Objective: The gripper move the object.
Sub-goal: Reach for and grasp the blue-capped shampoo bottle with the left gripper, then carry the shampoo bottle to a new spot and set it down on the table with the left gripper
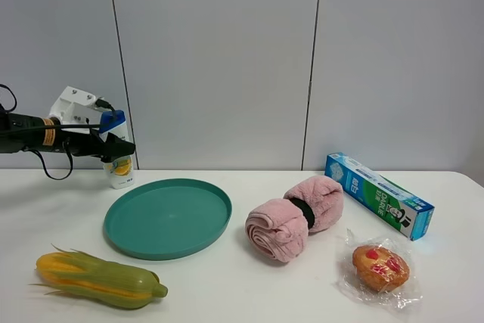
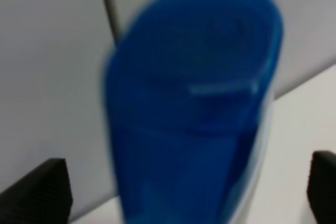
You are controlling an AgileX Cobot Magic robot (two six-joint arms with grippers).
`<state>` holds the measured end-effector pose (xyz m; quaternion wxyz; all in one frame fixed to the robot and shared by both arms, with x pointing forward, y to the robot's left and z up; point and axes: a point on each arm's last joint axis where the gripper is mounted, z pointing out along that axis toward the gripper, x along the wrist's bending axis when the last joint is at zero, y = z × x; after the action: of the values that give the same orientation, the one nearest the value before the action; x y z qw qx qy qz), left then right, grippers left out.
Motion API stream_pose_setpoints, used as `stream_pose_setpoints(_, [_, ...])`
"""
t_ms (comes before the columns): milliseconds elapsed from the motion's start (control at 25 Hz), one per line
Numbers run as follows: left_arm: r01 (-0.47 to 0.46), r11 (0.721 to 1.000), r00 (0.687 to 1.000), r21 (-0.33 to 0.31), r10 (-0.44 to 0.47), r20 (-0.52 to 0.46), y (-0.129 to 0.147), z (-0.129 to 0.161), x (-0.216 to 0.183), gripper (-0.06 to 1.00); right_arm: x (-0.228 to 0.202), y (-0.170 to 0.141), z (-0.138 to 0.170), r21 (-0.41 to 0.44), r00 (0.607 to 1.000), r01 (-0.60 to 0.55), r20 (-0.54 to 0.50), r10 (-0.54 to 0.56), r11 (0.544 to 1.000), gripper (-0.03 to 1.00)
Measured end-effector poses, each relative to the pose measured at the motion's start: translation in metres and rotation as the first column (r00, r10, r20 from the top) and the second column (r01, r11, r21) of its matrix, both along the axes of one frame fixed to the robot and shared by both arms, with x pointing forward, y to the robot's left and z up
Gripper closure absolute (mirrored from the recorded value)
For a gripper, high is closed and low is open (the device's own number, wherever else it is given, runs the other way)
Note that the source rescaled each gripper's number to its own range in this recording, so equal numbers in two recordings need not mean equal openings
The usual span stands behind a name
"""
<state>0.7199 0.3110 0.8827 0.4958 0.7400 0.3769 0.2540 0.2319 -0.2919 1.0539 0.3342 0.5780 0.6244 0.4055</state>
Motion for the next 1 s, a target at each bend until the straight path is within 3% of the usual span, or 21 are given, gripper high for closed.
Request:
stream_pose_setpoints(440, [-0.002, 1.000, 1.000, -0.004, 0.002, -0.006, -0.015, -0.016, 0.014, -0.03, 0.000, 0.000, 0.000, 0.000, 1.000, 0.000, 0.000, 0.000, 1.000, -0.03])
stream_pose_setpoints(560, [-0.010, 1.000, 1.000, 0.004, 0.010, -0.010, -0.016, -0.016, 0.014, 0.17, 0.000, 0.000, 0.000, 0.000, 1.000, 0.000, 0.000, 0.000, 1.000, -0.03])
stream_pose_setpoints(840, [-0.002, 1.000, 1.000, -0.001, 0.002, -0.013, -0.021, -0.016, 0.015, 0.90, 0.000, 0.000, 0.000, 0.000, 1.000, 0.000, 0.000, 0.000, 1.000, -0.03])
stream_pose_setpoints(1000, [-0.009, 1.000, 1.000, -0.014, 0.009, -0.025, -0.028, -0.009, 0.015, 0.94, 0.000, 0.000, 0.000, 0.000, 1.000, 0.000, 0.000, 0.000, 1.000, -0.03])
